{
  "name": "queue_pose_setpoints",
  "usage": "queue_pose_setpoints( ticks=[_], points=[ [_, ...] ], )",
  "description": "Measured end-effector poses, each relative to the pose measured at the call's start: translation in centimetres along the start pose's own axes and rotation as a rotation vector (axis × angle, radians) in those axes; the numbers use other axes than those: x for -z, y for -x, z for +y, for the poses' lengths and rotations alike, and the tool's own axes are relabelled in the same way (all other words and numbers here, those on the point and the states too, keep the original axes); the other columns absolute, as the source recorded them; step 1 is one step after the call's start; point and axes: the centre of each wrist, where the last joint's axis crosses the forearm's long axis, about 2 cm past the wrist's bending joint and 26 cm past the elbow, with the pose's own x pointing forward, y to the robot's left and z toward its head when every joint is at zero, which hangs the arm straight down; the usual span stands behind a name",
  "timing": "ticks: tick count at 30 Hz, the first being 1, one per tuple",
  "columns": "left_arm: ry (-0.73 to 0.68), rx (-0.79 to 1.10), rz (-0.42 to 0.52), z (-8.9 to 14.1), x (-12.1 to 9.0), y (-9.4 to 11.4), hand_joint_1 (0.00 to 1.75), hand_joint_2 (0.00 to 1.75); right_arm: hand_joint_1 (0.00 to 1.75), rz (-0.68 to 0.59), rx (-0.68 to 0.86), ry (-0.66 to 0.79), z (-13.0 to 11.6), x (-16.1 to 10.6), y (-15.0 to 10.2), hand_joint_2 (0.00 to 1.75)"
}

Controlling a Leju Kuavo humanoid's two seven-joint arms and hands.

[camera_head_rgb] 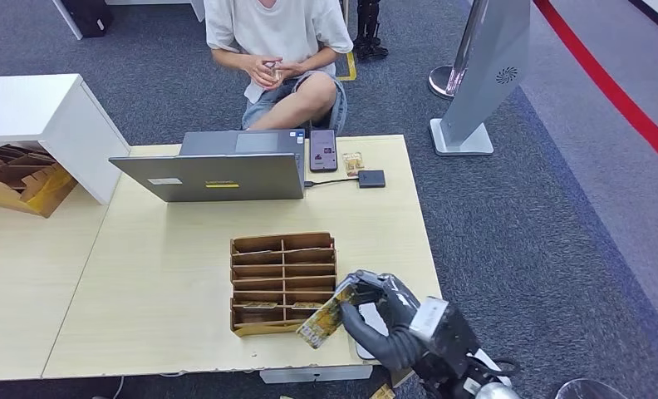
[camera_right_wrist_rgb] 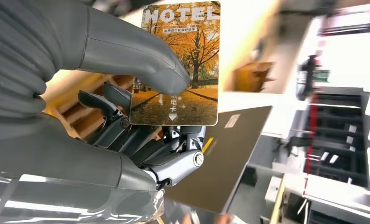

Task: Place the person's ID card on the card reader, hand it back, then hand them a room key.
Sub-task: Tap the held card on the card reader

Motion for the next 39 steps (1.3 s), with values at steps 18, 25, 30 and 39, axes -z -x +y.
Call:
queue_pose_setpoints(
  ticks=[18,25,30,39],
  points=[
    [-0.007,-0.038,-0.039,-1.0,-0.3,-1.4,0.00,0.00,1.75,0.292,0.186,0.181,-0.7,-7.7,4.8,1.75],
    [-0.007,-0.040,-0.039,-1.0,-0.3,-1.4,0.00,0.00,1.75,0.313,0.190,0.185,-0.6,-8.2,5.2,1.75],
    [-0.008,-0.041,-0.039,-1.0,-0.3,-1.4,0.00,0.00,1.75,0.339,0.186,0.205,-0.7,-8.4,5.4,1.75],
    [-0.015,-0.067,-0.032,-1.4,-0.4,-1.4,0.00,0.00,1.75,0.458,0.024,0.276,-1.2,-8.4,6.0,1.75]
  ],
)
